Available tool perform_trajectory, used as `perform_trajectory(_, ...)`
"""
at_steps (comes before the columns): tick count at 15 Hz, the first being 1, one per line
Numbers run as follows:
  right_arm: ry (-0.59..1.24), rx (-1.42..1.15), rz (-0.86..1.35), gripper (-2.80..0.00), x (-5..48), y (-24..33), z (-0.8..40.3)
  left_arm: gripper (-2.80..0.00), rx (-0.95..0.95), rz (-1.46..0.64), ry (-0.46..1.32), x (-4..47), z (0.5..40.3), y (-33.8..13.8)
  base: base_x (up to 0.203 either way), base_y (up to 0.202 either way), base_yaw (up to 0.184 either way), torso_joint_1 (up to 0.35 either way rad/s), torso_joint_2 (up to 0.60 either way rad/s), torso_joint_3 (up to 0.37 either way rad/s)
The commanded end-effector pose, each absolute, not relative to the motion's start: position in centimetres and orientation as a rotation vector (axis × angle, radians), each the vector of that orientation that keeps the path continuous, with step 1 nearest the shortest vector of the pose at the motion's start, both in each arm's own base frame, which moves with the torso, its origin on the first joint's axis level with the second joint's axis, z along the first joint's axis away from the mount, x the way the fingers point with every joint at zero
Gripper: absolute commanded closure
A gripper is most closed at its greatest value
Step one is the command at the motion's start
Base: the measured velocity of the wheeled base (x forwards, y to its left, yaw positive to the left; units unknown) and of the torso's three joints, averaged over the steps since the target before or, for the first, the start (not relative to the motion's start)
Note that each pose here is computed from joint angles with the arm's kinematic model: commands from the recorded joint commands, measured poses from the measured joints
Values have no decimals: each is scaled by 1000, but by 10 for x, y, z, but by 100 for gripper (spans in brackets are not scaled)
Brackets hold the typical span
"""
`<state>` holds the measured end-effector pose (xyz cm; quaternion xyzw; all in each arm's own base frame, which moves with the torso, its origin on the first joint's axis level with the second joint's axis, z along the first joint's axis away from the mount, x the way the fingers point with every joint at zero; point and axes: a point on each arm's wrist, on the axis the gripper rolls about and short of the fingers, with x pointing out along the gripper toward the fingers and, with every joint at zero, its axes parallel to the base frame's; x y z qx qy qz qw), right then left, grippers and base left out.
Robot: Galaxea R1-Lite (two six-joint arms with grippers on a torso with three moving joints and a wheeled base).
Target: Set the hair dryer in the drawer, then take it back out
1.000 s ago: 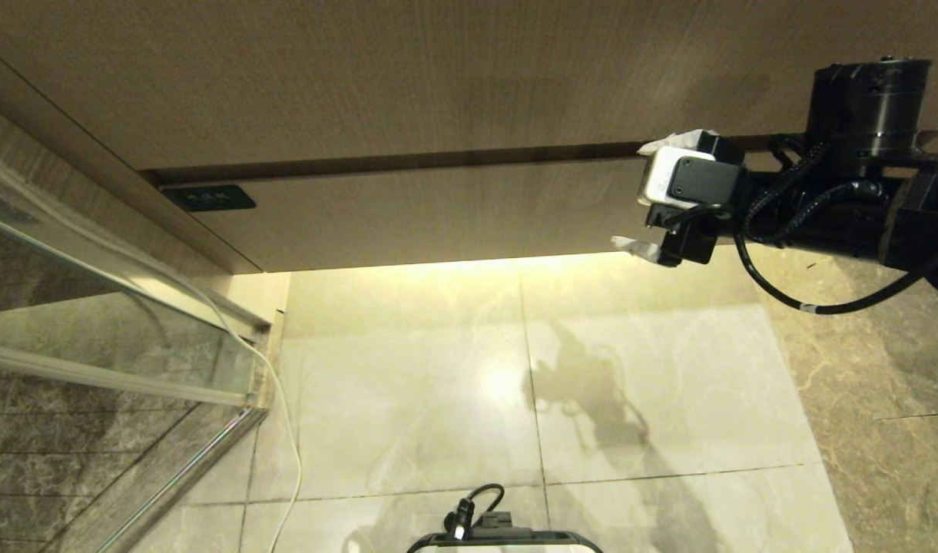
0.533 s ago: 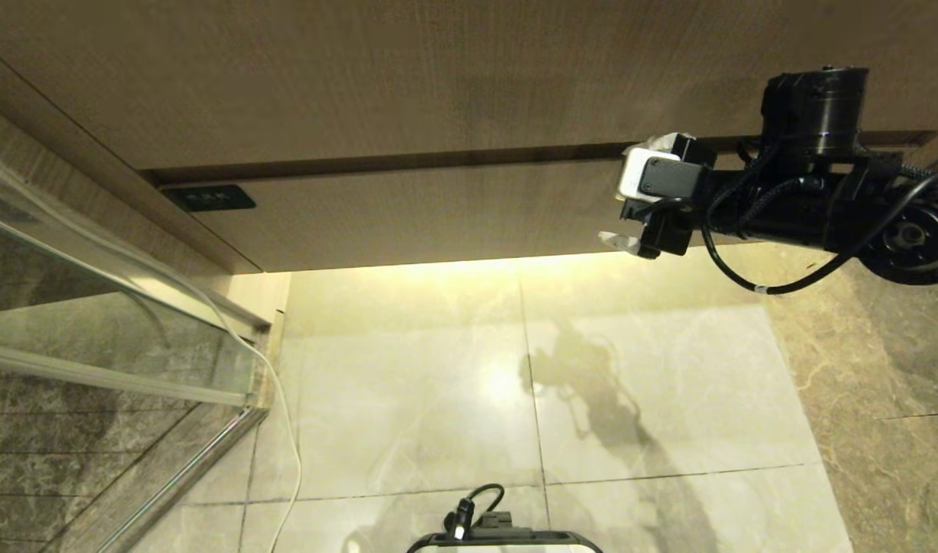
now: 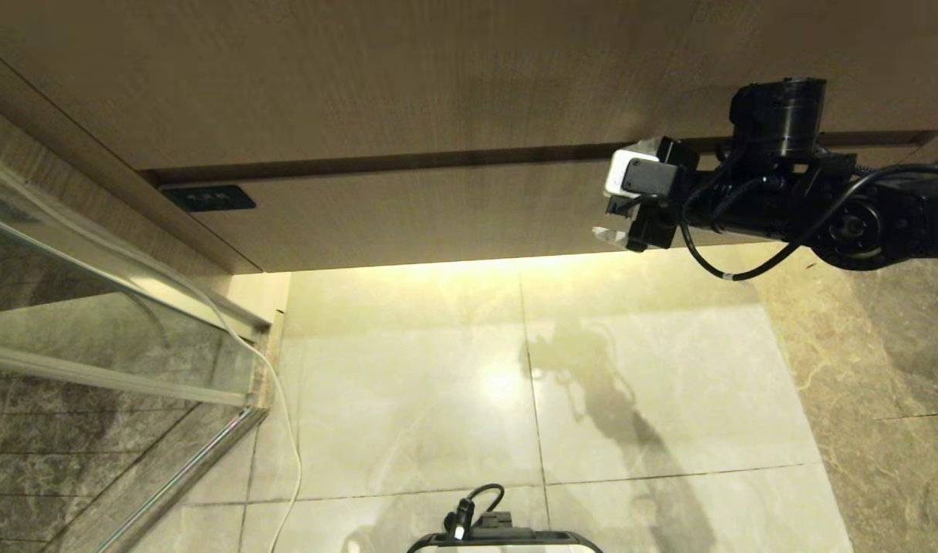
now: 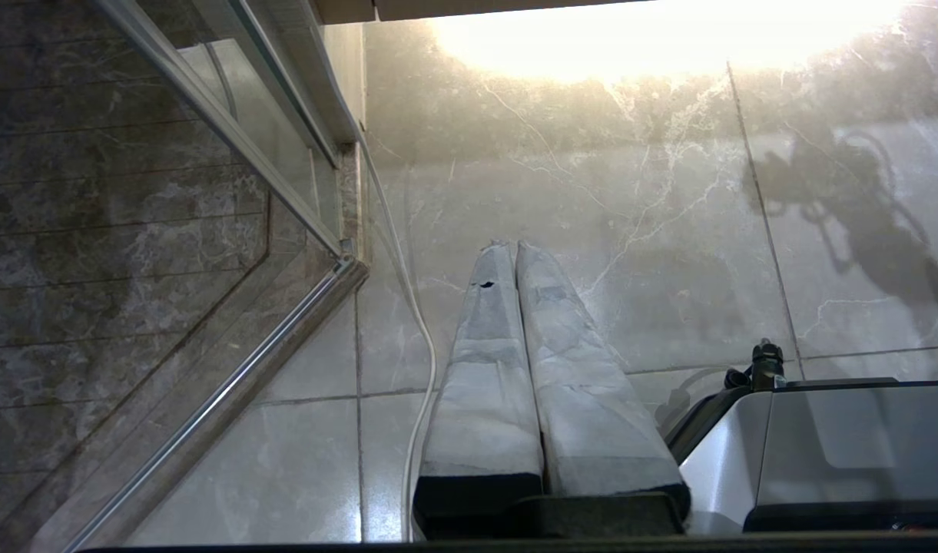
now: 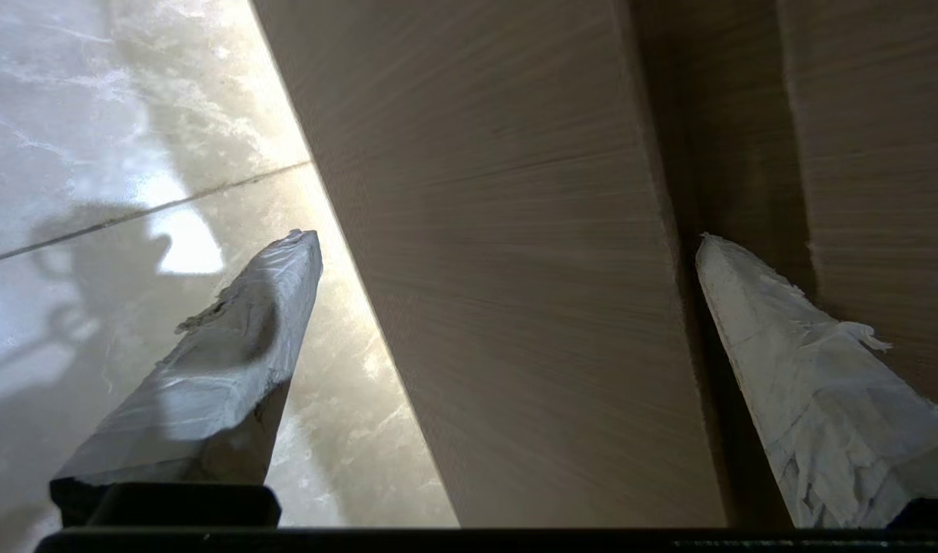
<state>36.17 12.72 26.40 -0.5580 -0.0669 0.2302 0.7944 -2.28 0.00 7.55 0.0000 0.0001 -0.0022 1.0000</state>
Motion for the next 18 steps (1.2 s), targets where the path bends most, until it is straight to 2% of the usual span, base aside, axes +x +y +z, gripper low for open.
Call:
perform_trajectory(1,-151,-1206,491,-280,371,127,261,0,0,-4,1,-23,75,0,0,0,0,0,0,0)
perform_trajectory(14,-111,-1224,490,-280,381,120,252,0,0,-5,0,-23,75,0,0,0,0,0,0,0)
perform_trajectory(18,-20,-1224,539,-280,378,115,245,0,0,-5,0,-23,75,0,0,0,0,0,0,0)
